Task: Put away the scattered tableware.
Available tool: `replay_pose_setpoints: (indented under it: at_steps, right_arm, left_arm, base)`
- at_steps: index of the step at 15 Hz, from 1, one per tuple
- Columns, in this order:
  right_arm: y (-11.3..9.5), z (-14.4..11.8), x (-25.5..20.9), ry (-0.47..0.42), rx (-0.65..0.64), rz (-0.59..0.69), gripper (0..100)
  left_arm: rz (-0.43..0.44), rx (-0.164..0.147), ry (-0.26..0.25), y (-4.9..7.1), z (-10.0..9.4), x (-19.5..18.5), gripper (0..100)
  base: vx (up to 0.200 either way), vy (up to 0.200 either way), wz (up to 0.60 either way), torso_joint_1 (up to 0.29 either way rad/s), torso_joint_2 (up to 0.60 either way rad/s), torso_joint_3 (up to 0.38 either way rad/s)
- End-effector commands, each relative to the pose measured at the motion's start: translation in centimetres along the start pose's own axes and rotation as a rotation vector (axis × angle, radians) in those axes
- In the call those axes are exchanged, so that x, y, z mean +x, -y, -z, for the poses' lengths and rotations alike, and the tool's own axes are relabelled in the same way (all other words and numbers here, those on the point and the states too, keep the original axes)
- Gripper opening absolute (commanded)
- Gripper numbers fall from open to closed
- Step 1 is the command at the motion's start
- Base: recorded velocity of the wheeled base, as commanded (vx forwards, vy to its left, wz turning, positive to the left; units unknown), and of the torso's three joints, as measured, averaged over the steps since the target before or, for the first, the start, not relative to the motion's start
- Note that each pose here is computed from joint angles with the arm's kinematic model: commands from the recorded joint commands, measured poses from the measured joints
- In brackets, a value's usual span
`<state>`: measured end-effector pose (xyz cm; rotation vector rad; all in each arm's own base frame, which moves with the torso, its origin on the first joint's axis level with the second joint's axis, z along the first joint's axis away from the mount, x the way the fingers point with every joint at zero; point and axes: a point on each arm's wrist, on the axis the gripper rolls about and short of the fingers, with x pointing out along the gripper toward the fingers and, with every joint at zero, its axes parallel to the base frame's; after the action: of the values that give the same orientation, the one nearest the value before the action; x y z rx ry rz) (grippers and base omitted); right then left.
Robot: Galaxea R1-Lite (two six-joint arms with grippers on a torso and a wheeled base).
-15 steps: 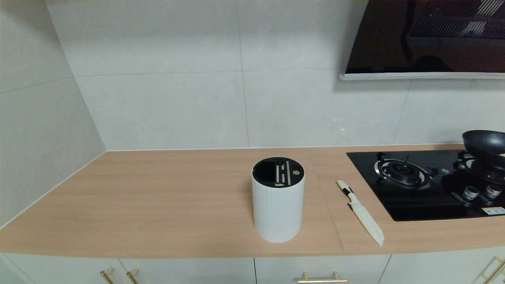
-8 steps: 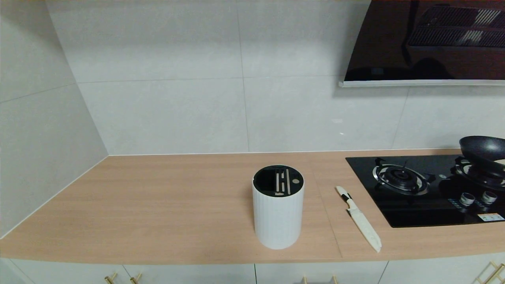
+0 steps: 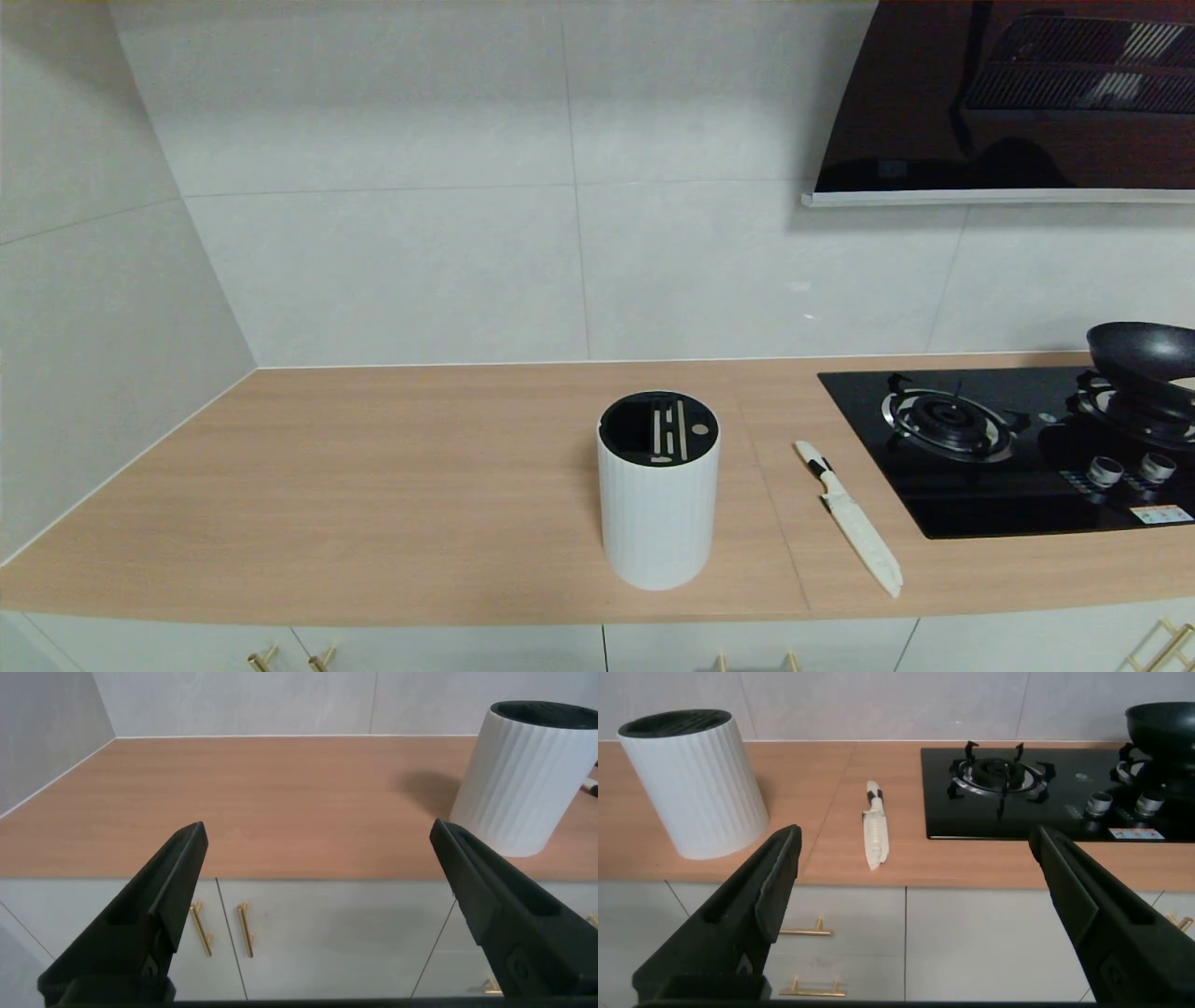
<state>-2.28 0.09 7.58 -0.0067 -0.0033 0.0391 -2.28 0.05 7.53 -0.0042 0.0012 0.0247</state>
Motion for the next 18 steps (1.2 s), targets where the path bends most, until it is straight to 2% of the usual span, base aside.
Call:
replay_pose_setpoints:
  at_steps: [1,4,6,8,9,14,15,18]
  right_arm:
    - [0.0,0.0,0.0,-0.002,-0.001,-0.001,100]
    - [0.0,0.0,0.0,0.004,-0.026,0.007,100]
    - [0.0,-2.9,-0.8,0.13,0.014,-0.004,100]
    - [-0.1,-4.0,-0.9,0.091,0.036,-0.059,100]
    - [-0.2,-4.9,-0.1,-0.027,0.023,-0.119,100]
    - [-0.2,-8.0,7.4,-0.417,0.001,-0.176,100]
    - [-0.4,-8.1,9.1,-0.476,-0.005,-0.181,100]
    - [-1.5,-8.7,15.5,-0.542,-0.031,-0.197,100]
  left_arm:
    - [-0.001,0.0,0.0,0.0,0.0,0.0,100]
    - [0.0,0.003,0.0,0.0,0.0,0.0,100]
    - [-0.003,0.001,0.0,0.0,0.0,0.0,100]
    - [-0.001,0.001,0.0,0.0,0.0,0.0,100]
    - [-0.001,0.001,0.0,0.0,0.0,0.0,100]
    - [-0.001,0.001,0.0,0.0,0.0,0.0,100]
    - [-0.001,0.001,0.0,0.0,0.0,0.0,100]
    - [-0.001,0.001,0.0,0.0,0.0,0.0,100]
  base:
    - [0.0,0.0,0.0,0.0,0.0,0.0]
    - [0.0,0.0,0.0,0.0,0.0,0.0]
    - [0.0,0.0,0.0,0.0,0.0,0.0]
    - [0.0,0.0,0.0,0.0,0.0,0.0]
    - [0.0,0.0,0.0,0.0,0.0,0.0]
    - [0.0,0.0,0.0,0.0,0.0,0.0]
    - [0.0,0.0,0.0,0.0,0.0,0.0]
    - [0.0,0.0,0.0,0.0,0.0,0.0]
